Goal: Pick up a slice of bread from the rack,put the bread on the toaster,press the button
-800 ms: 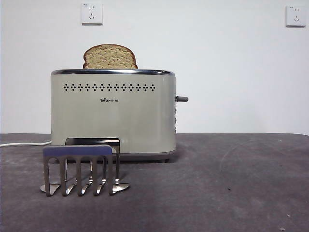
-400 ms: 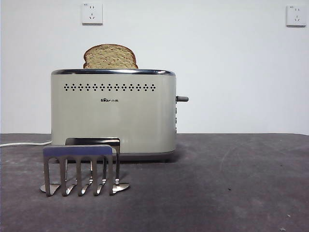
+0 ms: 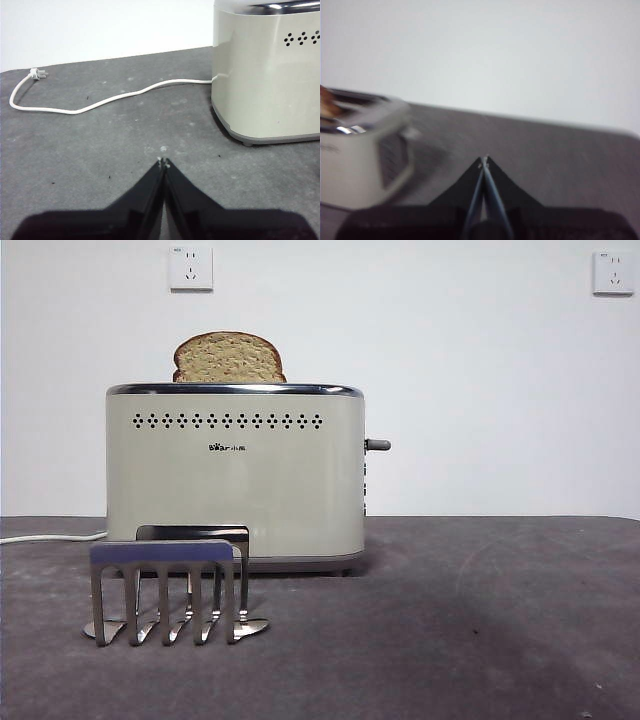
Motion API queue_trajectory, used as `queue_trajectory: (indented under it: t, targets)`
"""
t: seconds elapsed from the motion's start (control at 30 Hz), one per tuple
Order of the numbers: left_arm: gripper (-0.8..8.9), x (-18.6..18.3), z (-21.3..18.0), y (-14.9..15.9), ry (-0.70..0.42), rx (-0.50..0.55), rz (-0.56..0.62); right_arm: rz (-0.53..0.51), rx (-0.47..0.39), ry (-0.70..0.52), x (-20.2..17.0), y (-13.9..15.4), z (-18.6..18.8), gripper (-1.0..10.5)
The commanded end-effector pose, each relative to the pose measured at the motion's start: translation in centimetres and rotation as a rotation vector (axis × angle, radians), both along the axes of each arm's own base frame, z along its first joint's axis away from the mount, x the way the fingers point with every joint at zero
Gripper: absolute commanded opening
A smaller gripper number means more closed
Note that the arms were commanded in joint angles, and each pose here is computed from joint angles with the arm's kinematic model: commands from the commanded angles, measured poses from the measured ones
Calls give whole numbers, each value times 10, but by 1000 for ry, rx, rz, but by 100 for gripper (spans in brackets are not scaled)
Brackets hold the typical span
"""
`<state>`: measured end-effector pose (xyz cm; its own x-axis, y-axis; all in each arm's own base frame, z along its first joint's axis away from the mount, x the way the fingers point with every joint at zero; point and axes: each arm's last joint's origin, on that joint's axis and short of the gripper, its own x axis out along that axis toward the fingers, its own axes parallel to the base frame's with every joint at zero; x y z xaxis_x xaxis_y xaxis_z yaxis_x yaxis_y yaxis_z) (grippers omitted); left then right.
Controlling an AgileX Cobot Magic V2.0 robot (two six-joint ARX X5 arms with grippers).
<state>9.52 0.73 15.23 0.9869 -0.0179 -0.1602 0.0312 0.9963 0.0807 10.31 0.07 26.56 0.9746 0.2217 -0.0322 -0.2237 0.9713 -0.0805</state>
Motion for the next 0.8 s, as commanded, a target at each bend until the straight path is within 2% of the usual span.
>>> queue_trajectory:
  t: [0.03, 0.2, 0.47, 0.8]
  targets:
    - [-4, 1, -4, 0, 10, -8, 6, -74, 53, 14, -3, -1, -18, 1]
    - [-4, 1, -4, 0, 10, -8, 6, -162, 49, 0, -8, -1, -49, 1]
    - [-4, 1, -4, 0, 10, -8, 6, -118, 51, 43, -5, 4, -94, 1]
    - [-4, 1, -4, 0, 10, -8, 6, -76, 46, 110, -6, 8, -113, 1]
